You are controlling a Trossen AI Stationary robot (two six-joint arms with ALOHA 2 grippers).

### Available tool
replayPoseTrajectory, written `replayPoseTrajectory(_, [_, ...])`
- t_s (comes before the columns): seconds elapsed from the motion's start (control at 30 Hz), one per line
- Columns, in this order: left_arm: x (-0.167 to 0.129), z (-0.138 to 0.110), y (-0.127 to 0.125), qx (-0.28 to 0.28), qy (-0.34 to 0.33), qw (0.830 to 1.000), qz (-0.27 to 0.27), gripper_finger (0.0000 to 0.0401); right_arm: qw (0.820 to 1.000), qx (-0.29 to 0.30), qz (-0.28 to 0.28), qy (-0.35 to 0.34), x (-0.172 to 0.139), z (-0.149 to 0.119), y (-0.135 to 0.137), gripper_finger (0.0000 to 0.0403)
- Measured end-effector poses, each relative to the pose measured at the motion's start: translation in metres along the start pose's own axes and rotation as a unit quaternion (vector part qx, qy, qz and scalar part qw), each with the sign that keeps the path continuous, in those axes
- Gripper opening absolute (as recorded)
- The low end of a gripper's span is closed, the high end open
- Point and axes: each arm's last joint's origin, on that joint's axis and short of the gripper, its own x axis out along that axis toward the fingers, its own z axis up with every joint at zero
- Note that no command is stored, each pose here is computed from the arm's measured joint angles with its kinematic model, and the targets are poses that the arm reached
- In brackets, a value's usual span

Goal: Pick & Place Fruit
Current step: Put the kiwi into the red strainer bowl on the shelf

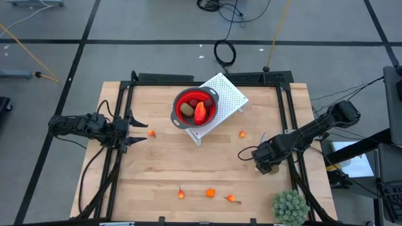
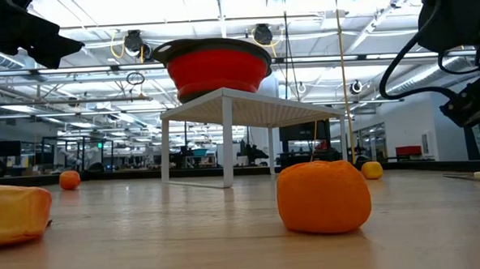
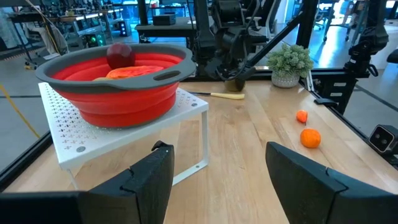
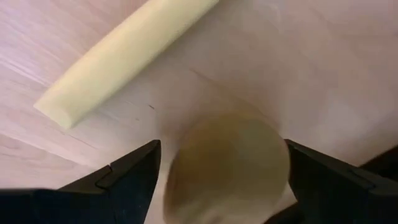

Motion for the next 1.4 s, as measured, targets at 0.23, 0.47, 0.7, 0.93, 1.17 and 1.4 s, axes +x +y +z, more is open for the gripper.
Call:
replayPoseTrajectory(0.23, [0.000, 0.000, 0.000, 0.003, 0.000, 1.000, 0.000, 0.0253, 1.000, 0.018, 0.010, 0.012, 0.000, 0.000, 0.001, 0.0263])
replayPoseTrajectory(0.47, [0.000, 0.000, 0.000, 0.003, 0.000, 1.000, 0.001, 0.0253, 0.996, 0.007, 0.053, 0.069, -0.001, -0.003, 0.008, 0.0212])
replayPoseTrajectory(0.7, [0.000, 0.000, 0.000, 0.004, 0.000, 1.000, 0.001, 0.0253, 0.987, 0.004, 0.110, 0.119, -0.003, -0.004, 0.019, 0.0223])
replayPoseTrajectory(0.93, [0.000, 0.000, 0.000, 0.004, 0.000, 1.000, 0.001, 0.0253, 0.966, -0.033, 0.236, 0.100, -0.011, -0.001, 0.044, 0.0214])
replayPoseTrajectory(1.17, [0.000, 0.000, 0.000, 0.004, 0.000, 1.000, 0.001, 0.0253, 0.914, -0.069, 0.399, 0.005, -0.033, 0.003, 0.073, 0.0220])
replayPoseTrajectory(1.4, [0.000, 0.000, 0.000, 0.003, 0.000, 1.000, 0.000, 0.0253, 0.827, -0.063, 0.536, -0.156, -0.060, 0.008, 0.091, 0.0218])
